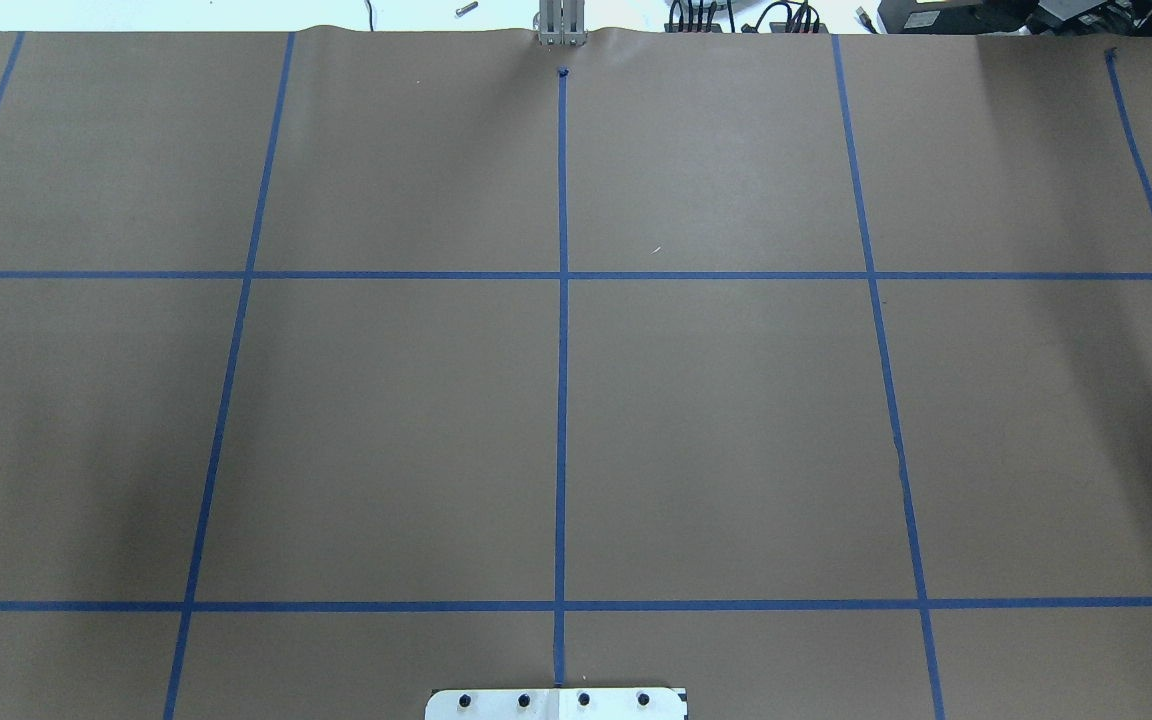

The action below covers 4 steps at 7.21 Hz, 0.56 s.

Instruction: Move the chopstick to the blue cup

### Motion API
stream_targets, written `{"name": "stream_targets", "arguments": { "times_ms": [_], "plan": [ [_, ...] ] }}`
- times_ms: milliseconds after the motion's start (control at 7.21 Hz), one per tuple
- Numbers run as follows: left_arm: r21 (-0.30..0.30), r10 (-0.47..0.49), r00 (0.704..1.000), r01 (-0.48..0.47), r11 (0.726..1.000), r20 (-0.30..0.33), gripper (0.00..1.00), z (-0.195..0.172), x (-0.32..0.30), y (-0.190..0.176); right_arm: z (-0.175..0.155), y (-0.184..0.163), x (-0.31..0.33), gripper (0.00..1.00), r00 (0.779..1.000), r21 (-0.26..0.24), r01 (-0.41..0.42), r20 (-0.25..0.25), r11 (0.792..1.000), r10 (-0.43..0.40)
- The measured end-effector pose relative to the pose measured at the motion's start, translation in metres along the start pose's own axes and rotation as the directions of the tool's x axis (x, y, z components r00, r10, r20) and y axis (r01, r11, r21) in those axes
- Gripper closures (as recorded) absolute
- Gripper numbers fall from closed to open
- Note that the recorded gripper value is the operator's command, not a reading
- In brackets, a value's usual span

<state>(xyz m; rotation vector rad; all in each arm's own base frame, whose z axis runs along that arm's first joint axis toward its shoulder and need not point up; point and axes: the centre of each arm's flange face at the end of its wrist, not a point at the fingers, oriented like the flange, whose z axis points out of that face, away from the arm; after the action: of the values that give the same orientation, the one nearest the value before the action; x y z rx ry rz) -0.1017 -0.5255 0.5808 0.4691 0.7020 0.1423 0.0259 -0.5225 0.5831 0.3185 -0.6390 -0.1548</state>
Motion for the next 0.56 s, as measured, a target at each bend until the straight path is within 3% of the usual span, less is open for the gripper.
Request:
{"name": "stream_targets", "arguments": {
  "times_ms": [139, 555],
  "plan": [
    [0.011, 0.011, 1.0, -0.011, 1.0, 0.001, 0.02, 0.002, -0.002, 0.0, -0.008, -0.006, -0.006, 0.0, 1.0, 0.018, 0.011, 0.001, 1.0, -0.011],
    [0.038, 0.037, 0.999, -0.037, 0.999, 0.005, 0.01, 0.02, -0.014, 0.007, -0.024, -0.024, -0.023, 0.0, 0.994, 0.055, -0.11, 0.016, 0.992, 0.109]
  ]
}}
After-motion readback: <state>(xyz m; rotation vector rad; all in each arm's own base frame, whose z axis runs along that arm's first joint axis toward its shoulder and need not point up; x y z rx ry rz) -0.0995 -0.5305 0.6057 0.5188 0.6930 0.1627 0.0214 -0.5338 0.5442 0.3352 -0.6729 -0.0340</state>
